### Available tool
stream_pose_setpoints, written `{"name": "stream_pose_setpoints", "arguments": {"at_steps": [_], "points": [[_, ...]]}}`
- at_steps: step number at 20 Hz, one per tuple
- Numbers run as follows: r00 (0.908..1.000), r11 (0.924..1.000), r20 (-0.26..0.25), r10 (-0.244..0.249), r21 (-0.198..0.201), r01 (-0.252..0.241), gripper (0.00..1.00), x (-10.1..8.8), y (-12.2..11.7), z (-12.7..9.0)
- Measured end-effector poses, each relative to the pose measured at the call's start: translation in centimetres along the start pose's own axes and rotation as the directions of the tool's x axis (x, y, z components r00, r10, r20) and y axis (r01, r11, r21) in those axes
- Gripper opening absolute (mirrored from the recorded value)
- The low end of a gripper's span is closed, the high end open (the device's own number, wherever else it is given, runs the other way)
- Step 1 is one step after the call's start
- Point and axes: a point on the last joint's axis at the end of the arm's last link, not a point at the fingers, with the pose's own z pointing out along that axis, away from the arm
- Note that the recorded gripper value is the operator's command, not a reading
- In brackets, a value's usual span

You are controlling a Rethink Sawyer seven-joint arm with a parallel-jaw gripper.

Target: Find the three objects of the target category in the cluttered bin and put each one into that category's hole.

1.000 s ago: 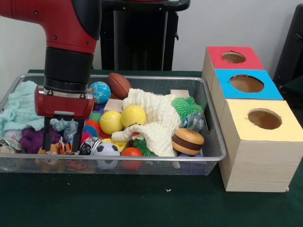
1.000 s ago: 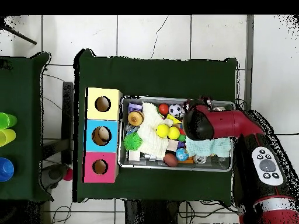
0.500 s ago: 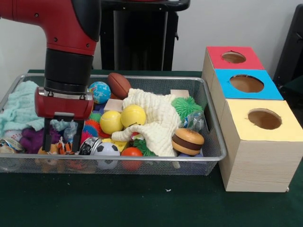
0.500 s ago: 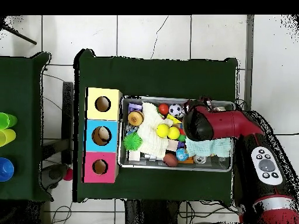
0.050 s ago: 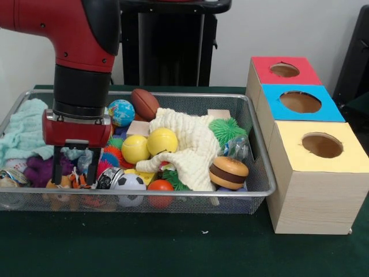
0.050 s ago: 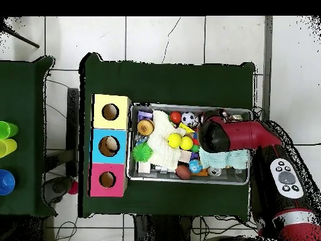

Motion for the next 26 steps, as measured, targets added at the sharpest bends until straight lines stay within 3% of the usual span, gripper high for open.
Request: {"name": "stream_pose_setpoints", "arguments": {"at_steps": [10, 26], "points": [[0.9974, 0.9999, -0.072, 0.0, -0.015, -0.001, 1.0, 1.06, 0.26, 0.1], [0.9974, 0.9999, -0.072, -0.001, -0.012, 0.001, 1.0, 0.82, 0.2, 0.05]]}}
